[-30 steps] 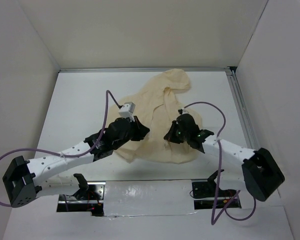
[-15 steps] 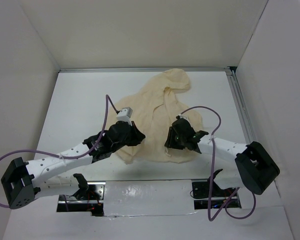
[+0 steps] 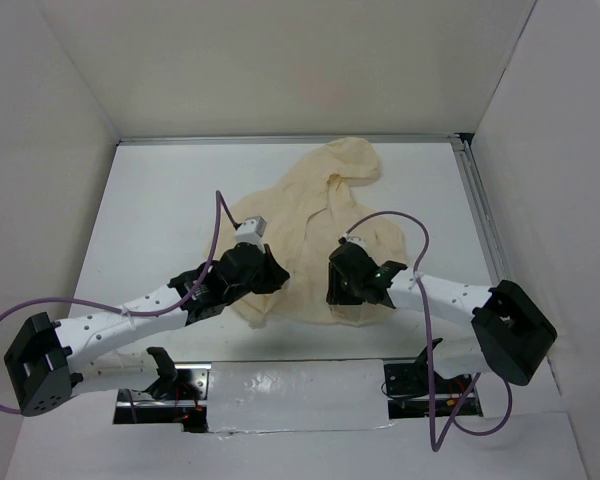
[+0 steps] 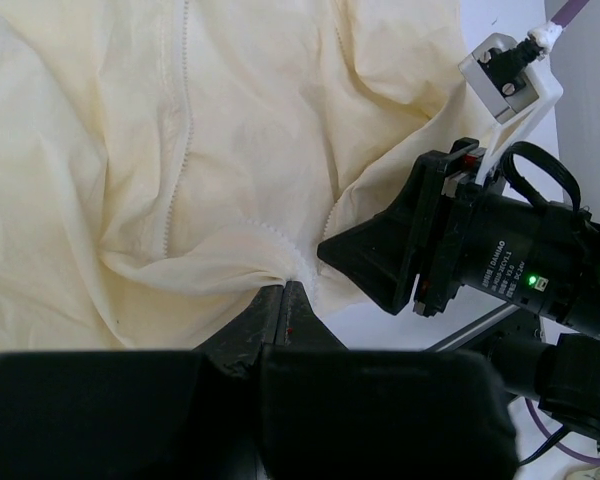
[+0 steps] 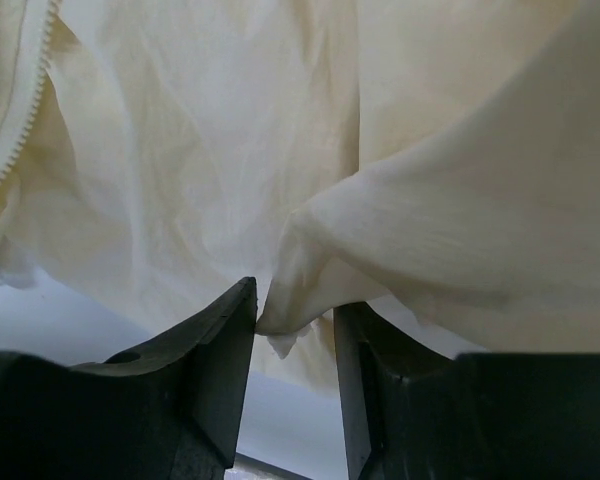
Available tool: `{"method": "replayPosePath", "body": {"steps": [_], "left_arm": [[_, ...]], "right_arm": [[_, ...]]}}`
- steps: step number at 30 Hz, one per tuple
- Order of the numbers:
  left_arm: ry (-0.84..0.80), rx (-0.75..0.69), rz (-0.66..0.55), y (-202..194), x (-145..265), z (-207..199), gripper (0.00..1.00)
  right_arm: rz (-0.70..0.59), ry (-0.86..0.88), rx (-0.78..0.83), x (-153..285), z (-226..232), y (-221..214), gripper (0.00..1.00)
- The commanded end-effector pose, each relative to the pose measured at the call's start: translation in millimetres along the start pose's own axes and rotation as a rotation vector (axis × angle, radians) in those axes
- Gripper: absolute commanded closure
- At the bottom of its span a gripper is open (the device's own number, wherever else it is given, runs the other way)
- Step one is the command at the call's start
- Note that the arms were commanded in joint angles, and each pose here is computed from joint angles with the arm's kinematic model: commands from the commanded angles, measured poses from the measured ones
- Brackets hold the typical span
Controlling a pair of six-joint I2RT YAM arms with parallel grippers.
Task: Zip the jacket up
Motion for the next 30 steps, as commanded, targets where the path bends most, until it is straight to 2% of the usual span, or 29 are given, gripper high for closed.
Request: {"method": "replayPosePath", "body": {"steps": [1, 4, 8, 9, 11, 12, 16, 18, 19, 20, 22, 23, 26, 28, 30], "left_arm": [[-0.017, 0.013, -0.037, 14.8, 2.2, -10.9, 1.0], [-0.006, 0.014, -0.036, 13.4, 1.7, -8.0, 1.0], [-0.01, 0.01, -0.027, 11.8, 0.7, -8.8, 1.0], [-0.012, 0.012, -0.027, 12.1, 0.9, -9.5, 1.0], [-0.009, 0.014, -0.021, 11.3, 0.3, -9.3, 1.0], [-0.01, 0.013, -0.025, 12.0, 0.5, -9.6, 1.0], [-0.012, 0.007, -0.033, 15.0, 1.4, -11.3, 1.0], [-0.036, -0.004, -0.054, 22.3, 3.2, -17.7, 1.0], [-0.054, -0.015, -0.071, 28.6, 4.9, -24.0, 1.0], [-0.062, -0.014, -0.097, 36.1, 6.3, -28.5, 1.0], [-0.096, -0.044, -0.146, 55.0, 12.0, -42.7, 1.0], [-0.107, -0.051, -0.161, 62.0, 13.6, -48.3, 1.0], [-0.164, -0.065, -0.221, 90.7, 25.5, -72.2, 1.0], [-0.218, -0.077, -0.268, 111.2, 37.2, -89.8, 1.0], [-0.274, -0.105, -0.317, 129.5, 47.9, -105.6, 1.0]], "right_arm": [[-0.017, -0.031, 0.009, 6.8, 2.7, 5.0, 0.56], [-0.015, -0.042, 0.011, 7.2, 2.1, 1.5, 0.56], [-0.034, -0.098, 0.013, 5.5, -1.2, 2.9, 0.71], [-0.036, -0.106, 0.013, 5.5, -1.6, 3.5, 0.76], [-0.046, -0.112, 0.009, 5.4, -1.2, 4.1, 0.94], [-0.053, -0.104, 0.004, 5.9, -0.6, 5.7, 1.0], [-0.054, -0.041, 0.003, 11.5, 6.8, 10.3, 1.0], [-0.109, 0.076, -0.001, 22.9, 23.1, 22.5, 1.0], [-0.148, 0.12, -0.017, 28.2, 27.1, 33.2, 1.0], [-0.22, 0.255, -0.021, 46.9, 46.8, 51.2, 1.0], [-0.321, 0.346, -0.02, 66.7, 53.7, 76.9, 1.0], [-0.424, 0.448, -0.013, 93.0, 66.8, 98.0, 1.0], [-0.619, 0.625, 0.029, 148.5, 85.4, 134.8, 1.0], [-0.717, 0.721, 0.075, 180.0, 92.6, 153.3, 1.0], [-0.731, 0.828, 0.145, 199.7, 102.4, 155.6, 1.0]]}}
Point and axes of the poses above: each gripper's point midway between its finger pads, its own x axis back along the fingers, its own z axis along the line the jaws close on, y = z × x, the point moved 2 cm from there along x, back along the fingers, and after that the axes turned 1 degree about -x, right-handed, at the moved point
